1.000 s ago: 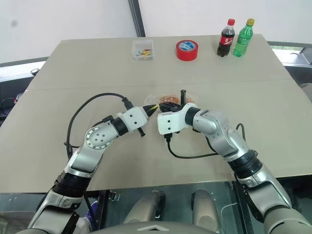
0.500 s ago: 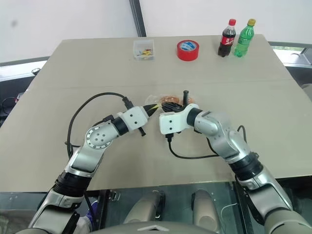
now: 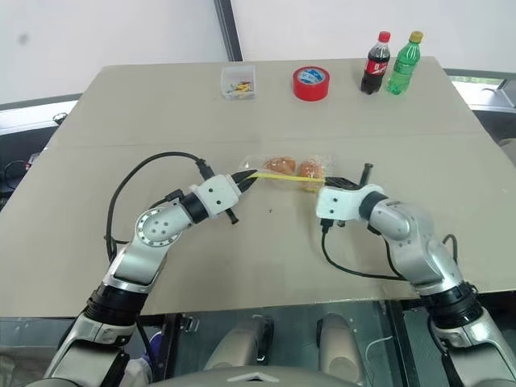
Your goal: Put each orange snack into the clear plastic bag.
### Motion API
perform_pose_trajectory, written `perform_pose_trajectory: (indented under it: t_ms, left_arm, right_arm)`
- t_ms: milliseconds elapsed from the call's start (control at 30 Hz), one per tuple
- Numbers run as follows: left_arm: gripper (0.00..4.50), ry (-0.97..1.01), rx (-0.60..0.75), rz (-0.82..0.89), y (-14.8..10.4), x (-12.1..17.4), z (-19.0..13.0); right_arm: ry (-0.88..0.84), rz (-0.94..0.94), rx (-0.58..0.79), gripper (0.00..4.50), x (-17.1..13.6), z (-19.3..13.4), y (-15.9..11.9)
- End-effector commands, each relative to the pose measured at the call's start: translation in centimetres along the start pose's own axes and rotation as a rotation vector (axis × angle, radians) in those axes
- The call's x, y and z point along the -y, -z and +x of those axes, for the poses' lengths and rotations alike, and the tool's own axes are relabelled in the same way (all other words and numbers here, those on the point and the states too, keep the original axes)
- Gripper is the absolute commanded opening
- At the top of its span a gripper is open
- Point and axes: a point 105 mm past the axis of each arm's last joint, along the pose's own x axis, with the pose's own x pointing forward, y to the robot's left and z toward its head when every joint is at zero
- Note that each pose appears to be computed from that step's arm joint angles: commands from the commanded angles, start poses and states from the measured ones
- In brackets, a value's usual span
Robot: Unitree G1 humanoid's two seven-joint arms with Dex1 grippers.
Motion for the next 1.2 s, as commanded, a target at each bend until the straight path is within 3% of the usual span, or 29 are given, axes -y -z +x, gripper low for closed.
perform_pose_trajectory:
  t_ms: [33, 233, 500, 600, 800, 1033, 1100, 1133, 1200]
  left_arm:
    - [0.0, -0.085, 0.021, 0.004, -0.3, -2.2, -0.6]
    - [0.0, -0.125, 0.061, -0.033, -1.2, -3.7, 0.4]
    - [0.0, -0.229, 0.108, 0.043, -2.2, -10.5, 4.0]
    - [0.0, -0.252, 0.143, 0.052, -2.9, -11.9, 4.5]
    - [0.0, -0.127, 0.167, 0.016, -2.2, -8.5, 3.1]
    - [0.0, 0.14, 0.073, -0.118, 0.3, 0.4, -0.2]
    - [0.76, 0.201, 0.038, -0.222, 0.8, 1.8, -0.9]
    - [1.07, 0.23, 0.02, -0.279, 1.0, 2.3, -1.5]
    - [1.98, 0.235, -0.006, -0.398, 1.2, 2.3, -2.7]
  right_arm:
    - [0.098, 0.003, -0.081, 0.07, 2.5, -1.1, 2.0]
    - [0.205, 0.033, -0.019, 0.07, 6.1, -0.6, 0.6]
    - [0.476, -0.021, 0.008, 0.07, 14.5, 0.8, -0.3]
    - [0.516, -0.021, 0.032, 0.07, 16.0, 0.1, -0.6]
    - [0.375, 0.155, 0.17, 0.07, 12.1, -2.3, -2.1]
    - [-0.009, 0.341, 0.143, 0.07, 1.0, -3.2, -1.9]
    - [-0.073, 0.341, 0.119, 0.0, -0.6, -3.4, -1.2]
    - [-0.083, 0.41, 0.127, 0.7, -0.9, -3.7, -1.0]
    - [-0.095, 0.497, 0.13, 1.51, -1.2, -4.4, -0.3]
